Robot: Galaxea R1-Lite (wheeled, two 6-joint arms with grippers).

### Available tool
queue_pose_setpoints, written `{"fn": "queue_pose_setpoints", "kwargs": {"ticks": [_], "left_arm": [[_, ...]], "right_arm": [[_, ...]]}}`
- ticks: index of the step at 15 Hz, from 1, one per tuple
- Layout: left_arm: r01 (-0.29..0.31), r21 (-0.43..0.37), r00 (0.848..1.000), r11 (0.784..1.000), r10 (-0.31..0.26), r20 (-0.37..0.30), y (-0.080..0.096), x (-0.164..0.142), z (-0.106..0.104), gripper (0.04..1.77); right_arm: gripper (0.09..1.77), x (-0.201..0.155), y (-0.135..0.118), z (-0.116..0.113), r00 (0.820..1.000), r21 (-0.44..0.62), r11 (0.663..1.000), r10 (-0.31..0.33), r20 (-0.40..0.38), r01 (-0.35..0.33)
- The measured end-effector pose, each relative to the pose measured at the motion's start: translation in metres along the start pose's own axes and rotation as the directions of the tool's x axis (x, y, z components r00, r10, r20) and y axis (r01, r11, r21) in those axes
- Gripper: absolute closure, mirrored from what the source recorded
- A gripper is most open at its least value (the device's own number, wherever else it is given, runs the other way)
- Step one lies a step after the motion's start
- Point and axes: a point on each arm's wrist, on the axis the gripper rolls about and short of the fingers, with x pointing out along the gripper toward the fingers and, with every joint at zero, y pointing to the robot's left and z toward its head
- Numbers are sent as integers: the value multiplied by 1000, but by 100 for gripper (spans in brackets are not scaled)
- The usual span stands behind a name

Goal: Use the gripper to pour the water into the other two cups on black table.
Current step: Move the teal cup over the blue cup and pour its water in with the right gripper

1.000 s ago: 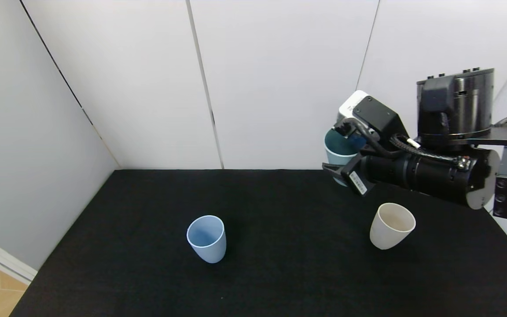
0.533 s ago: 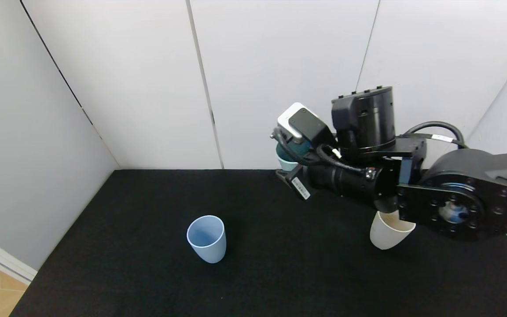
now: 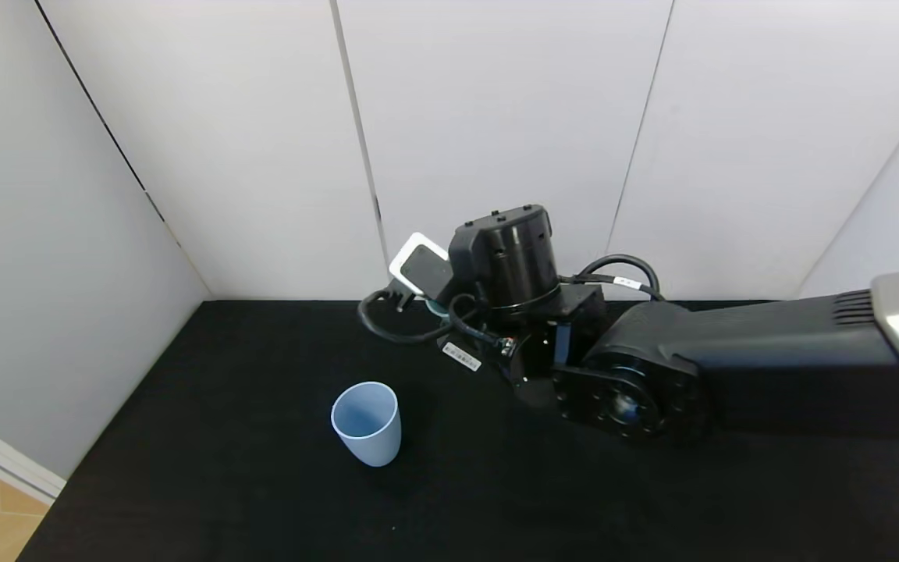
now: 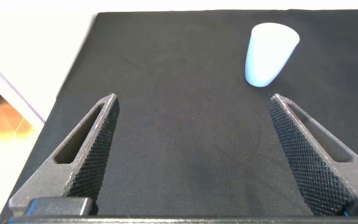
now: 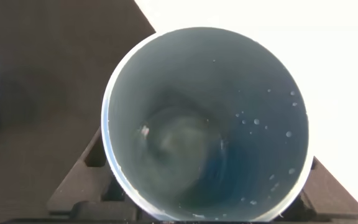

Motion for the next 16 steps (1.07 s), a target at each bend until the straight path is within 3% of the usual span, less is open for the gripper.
{"fn": "queue_pose_setpoints", "kwargs": {"ticks": [3, 8, 16], "left_arm": [[0, 0, 1000, 1000, 0, 0, 0, 0, 0, 9], [0, 0, 1000, 1000, 0, 0, 0, 0, 0, 9], [0, 0, 1000, 1000, 0, 0, 0, 0, 0, 9]], "right_arm": [[63, 10, 14, 5, 999, -100, 994, -35, -15, 33], [63, 20, 28, 26, 996, -266, 960, -83, 23, 86], [63, 26, 49, 31, 997, -528, 845, -71, 41, 82]]}}
